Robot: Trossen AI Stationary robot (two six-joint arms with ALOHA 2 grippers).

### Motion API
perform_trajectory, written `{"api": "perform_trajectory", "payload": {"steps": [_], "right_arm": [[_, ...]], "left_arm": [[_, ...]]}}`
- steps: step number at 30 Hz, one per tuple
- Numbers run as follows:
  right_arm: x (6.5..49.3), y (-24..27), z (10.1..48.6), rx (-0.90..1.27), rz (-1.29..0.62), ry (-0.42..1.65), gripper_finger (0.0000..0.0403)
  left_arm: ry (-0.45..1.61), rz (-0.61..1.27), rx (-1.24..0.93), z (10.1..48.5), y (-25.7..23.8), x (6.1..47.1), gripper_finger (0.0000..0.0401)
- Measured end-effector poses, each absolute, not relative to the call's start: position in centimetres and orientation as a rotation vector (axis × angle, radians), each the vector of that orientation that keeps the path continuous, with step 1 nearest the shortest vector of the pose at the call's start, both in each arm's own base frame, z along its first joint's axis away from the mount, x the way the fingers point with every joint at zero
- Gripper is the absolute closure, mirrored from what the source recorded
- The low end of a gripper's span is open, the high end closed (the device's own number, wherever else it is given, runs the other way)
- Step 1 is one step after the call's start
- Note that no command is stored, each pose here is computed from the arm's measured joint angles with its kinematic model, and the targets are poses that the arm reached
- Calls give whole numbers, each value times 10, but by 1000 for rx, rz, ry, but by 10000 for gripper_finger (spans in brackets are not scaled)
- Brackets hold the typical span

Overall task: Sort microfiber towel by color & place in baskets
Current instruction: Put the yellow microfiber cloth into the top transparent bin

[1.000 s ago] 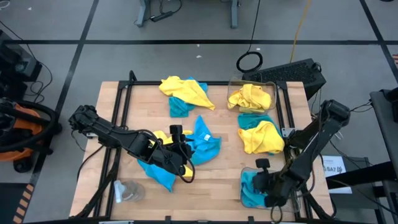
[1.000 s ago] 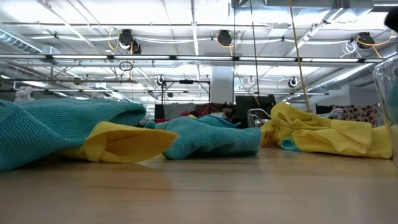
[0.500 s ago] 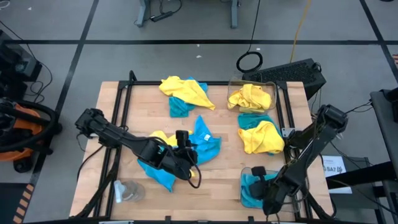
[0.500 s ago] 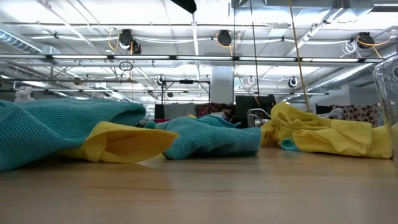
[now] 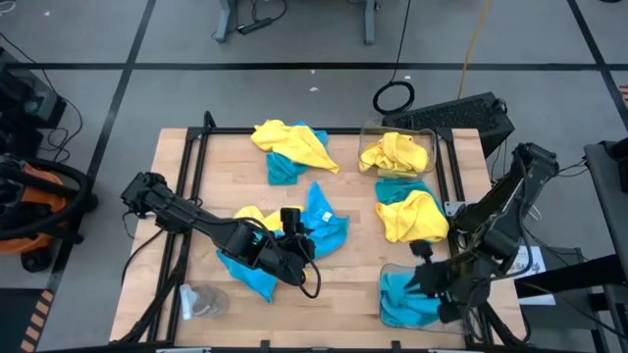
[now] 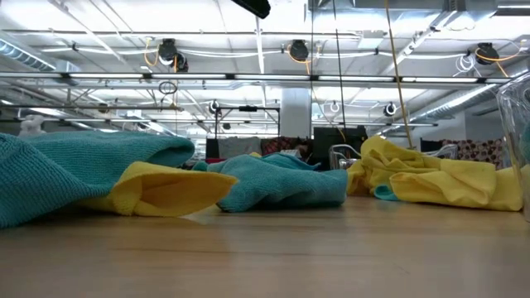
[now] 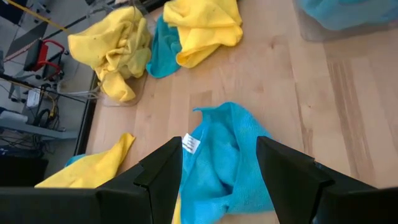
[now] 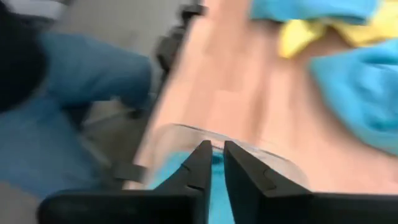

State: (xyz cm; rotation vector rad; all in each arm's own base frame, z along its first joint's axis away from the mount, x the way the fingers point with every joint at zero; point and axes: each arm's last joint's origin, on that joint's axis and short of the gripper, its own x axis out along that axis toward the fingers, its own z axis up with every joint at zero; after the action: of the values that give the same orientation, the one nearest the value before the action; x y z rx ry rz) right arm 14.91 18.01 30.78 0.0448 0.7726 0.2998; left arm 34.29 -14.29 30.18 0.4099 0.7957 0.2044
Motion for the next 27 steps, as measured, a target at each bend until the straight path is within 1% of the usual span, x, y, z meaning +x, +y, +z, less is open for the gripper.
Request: {"api": "perform_trajectory", "payload": {"steps": [3,7,10,14,16,19,22,27], "right_arm": [[145,170,304,-24,186,787,332],[145,162,296,-106,50,825,264],[151,158,288,-152,-19,862,216],[160,151,272,-214,-92,972,173],[164,146,261,-226,-103,1039,163],[169,139,244,-243,-101,1133,160],[172,131,232,-255,-104,1195,164],[176,109,217,-249,-169,1284,177]], "left_arm": [[797,204,411,301,-143,343,189],[803,201,421,298,-144,345,189],[794,201,416,300,-144,345,189],[788,195,427,300,-144,346,189],[777,192,427,300,-145,347,189],[784,187,447,293,-144,347,189],[778,189,444,289,-143,347,189],[793,190,454,280,-141,347,189]]}}
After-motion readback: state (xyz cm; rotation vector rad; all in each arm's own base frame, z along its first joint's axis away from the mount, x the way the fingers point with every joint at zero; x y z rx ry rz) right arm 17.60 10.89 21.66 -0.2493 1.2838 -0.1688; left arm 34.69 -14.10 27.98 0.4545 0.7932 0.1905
